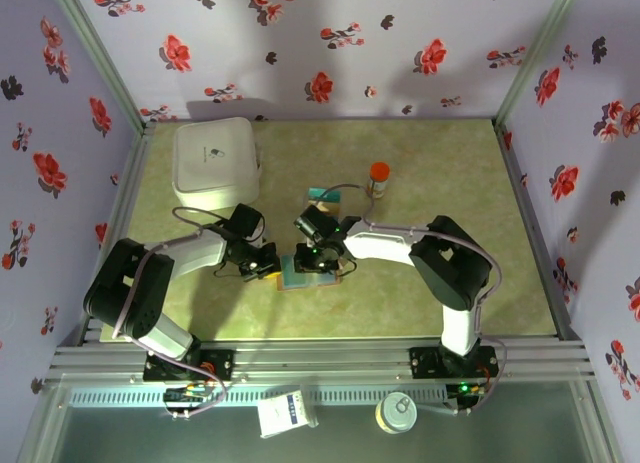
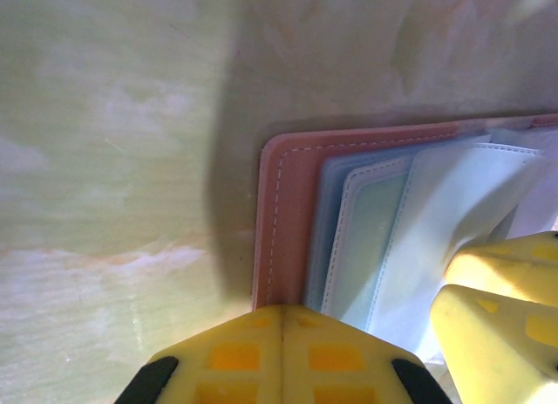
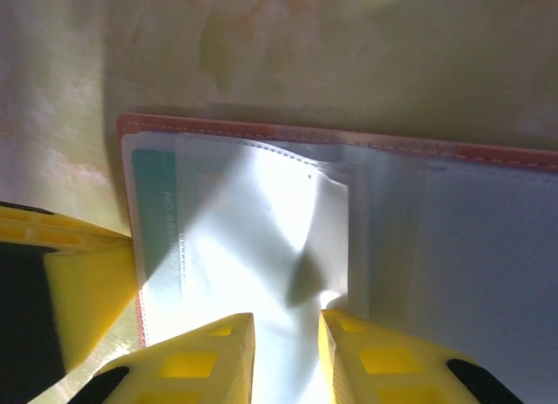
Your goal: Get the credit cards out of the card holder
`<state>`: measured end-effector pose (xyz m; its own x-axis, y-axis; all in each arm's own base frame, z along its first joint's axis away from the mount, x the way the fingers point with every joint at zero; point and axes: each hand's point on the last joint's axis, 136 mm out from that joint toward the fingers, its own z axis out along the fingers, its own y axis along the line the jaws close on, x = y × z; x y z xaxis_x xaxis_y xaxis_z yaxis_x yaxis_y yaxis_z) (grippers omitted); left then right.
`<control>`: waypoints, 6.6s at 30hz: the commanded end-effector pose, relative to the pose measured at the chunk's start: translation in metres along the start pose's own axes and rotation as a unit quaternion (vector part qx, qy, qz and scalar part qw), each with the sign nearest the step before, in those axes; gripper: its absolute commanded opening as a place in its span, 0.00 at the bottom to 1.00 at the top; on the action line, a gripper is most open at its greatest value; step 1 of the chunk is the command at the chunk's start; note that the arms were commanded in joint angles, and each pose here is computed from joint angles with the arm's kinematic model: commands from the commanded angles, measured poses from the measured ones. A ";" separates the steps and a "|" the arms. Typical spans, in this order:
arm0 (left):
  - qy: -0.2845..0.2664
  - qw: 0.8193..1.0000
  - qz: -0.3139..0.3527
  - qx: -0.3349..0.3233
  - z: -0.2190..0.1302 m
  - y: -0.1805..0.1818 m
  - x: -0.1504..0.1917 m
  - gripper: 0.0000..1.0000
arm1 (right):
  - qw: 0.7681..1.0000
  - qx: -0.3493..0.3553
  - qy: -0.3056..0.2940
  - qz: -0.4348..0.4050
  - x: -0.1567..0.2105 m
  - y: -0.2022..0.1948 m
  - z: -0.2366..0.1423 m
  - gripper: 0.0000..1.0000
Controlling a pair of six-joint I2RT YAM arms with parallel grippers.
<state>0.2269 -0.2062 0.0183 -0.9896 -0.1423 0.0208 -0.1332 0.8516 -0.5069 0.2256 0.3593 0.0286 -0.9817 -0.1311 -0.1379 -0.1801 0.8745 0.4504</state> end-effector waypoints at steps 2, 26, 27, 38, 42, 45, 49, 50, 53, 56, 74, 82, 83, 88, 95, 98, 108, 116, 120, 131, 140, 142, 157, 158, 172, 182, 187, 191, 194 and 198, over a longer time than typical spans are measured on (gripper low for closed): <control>-0.002 1.000 0.013 -0.027 -0.002 0.005 -0.003 0.00 | 1.000 -0.013 0.000 0.019 0.001 -0.007 -0.004 0.25; -0.039 0.998 0.015 -0.044 -0.014 0.015 -0.040 0.00 | 0.988 -0.094 -0.036 0.114 -0.004 -0.008 -0.002 0.21; -0.043 0.998 0.015 -0.042 -0.017 0.013 -0.041 0.00 | 0.988 -0.095 -0.040 0.118 -0.004 -0.008 -0.002 0.21; -0.054 0.997 0.009 0.062 -0.049 -0.038 -0.032 0.15 | 0.986 -0.108 -0.045 0.118 -0.003 -0.009 0.000 0.20; -0.035 0.996 0.010 0.085 -0.037 -0.047 -0.023 0.20 | 0.985 -0.114 -0.045 0.121 -0.002 -0.008 0.002 0.20; -0.026 0.996 0.009 0.084 -0.027 -0.048 -0.017 0.21 | 0.985 -0.114 -0.044 0.122 -0.002 -0.009 0.002 0.20; -0.017 0.997 0.002 0.077 -0.016 -0.044 -0.013 0.24 | 0.985 -0.115 -0.044 0.123 -0.001 -0.009 0.003 0.20; -0.016 0.997 0.001 0.075 -0.014 -0.043 -0.013 0.24 | 0.985 -0.115 -0.043 0.124 -0.001 -0.010 0.003 0.20; -0.010 0.998 -0.002 0.068 -0.008 -0.039 -0.011 0.25 | 0.984 -0.115 -0.044 0.125 0.000 -0.010 0.003 0.20; -0.005 0.998 -0.005 0.062 -0.003 -0.036 -0.010 0.25 | 0.984 -0.115 -0.044 0.125 0.000 -0.011 0.003 0.20; -0.002 0.996 0.006 0.093 -0.011 -0.057 -0.011 0.20 | 0.980 -0.153 -0.081 0.103 -0.017 0.016 -0.032 0.24; 0.003 0.995 0.017 0.096 -0.014 -0.072 -0.010 0.21 | 0.984 -0.099 -0.125 0.079 -0.023 -0.004 -0.071 0.28; 0.004 0.995 0.020 0.096 -0.013 -0.074 -0.010 0.21 | 0.984 -0.093 -0.131 0.078 -0.024 -0.007 -0.077 0.28; 0.015 0.995 0.028 0.093 -0.004 -0.083 -0.006 0.24 | 0.982 -0.071 -0.155 0.082 -0.023 -0.027 -0.098 0.31; 0.032 0.995 0.044 0.089 0.012 -0.101 -0.002 0.32 | 0.978 -0.054 -0.177 0.094 -0.018 -0.050 -0.117 0.34; 0.039 0.994 0.050 0.090 0.021 -0.111 0.000 0.34 | 0.977 -0.047 -0.185 0.098 -0.015 -0.057 -0.123 0.36; 0.057 0.992 0.066 0.086 0.038 -0.124 0.002 0.40 | 0.975 -0.033 -0.196 0.103 -0.007 -0.069 -0.134 0.43; 0.047 0.989 0.092 0.108 0.025 -0.140 -0.002 0.43 | 0.976 -0.045 -0.187 0.107 -0.009 -0.063 -0.130 0.43; 0.035 0.990 0.090 0.099 0.015 -0.131 -0.008 0.42 | 0.976 -0.056 -0.180 0.109 -0.012 -0.057 -0.125 0.43; -0.002 0.995 0.062 0.077 -0.013 -0.090 -0.023 0.37 | 0.982 -0.085 -0.147 0.088 -0.021 -0.022 -0.107 0.37; -0.005 0.998 0.046 0.054 -0.018 -0.060 -0.023 0.27 | 0.988 -0.114 -0.092 0.055 -0.021 0.023 -0.075 0.32; -0.011 0.998 0.041 0.043 -0.021 -0.050 -0.025 0.23 | 0.989 -0.117 -0.077 0.054 -0.019 0.028 -0.065 0.30; 0.019 0.999 0.013 -0.024 -0.002 0.005 -0.015 0.16 | 0.992 -0.097 -0.025 0.079 0.000 0.007 -0.014 0.27; 0.020 0.999 0.012 -0.027 -0.001 0.007 -0.014 0.16 | 0.992 -0.094 -0.025 0.082 0.002 0.001 -0.013 0.27; 0.018 0.999 0.003 -0.035 -0.003 0.011 -0.012 0.15 | 0.992 -0.082 -0.013 0.099 0.015 -0.038 -0.002 0.27; 0.009 1.000 0.002 -0.026 -0.011 0.006 -0.011 0.16 | 0.989 -0.126 -0.027 0.067 -0.002 -0.004 -0.029 0.28; -0.011 1.000 0.009 -0.014 -0.024 -0.007 -0.018 0.15 | 0.989 -0.131 -0.033 0.059 -0.009 0.007 -0.040 0.28; -0.015 1.000 0.011 0.003 -0.028 -0.016 -0.020 0.15 | 0.988 -0.135 -0.037 0.061 -0.013 0.012 -0.041 0.28; -0.014 1.000 0.012 0.012 -0.027 -0.020 -0.020 0.09 | 0.988 -0.135 -0.034 0.064 -0.016 0.016 -0.038 0.28; -0.004 1.000 0.014 0.015 -0.019 -0.020 -0.017 0.05 | 0.988 -0.136 -0.027 0.063 -0.021 0.022 -0.033 0.28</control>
<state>0.2448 -0.2040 0.0419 -0.9910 -0.1335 -0.0101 -0.1095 0.8517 -0.5125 0.2397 0.3583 0.0704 -0.9916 0.0214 -0.1275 -0.0729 0.7219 0.6881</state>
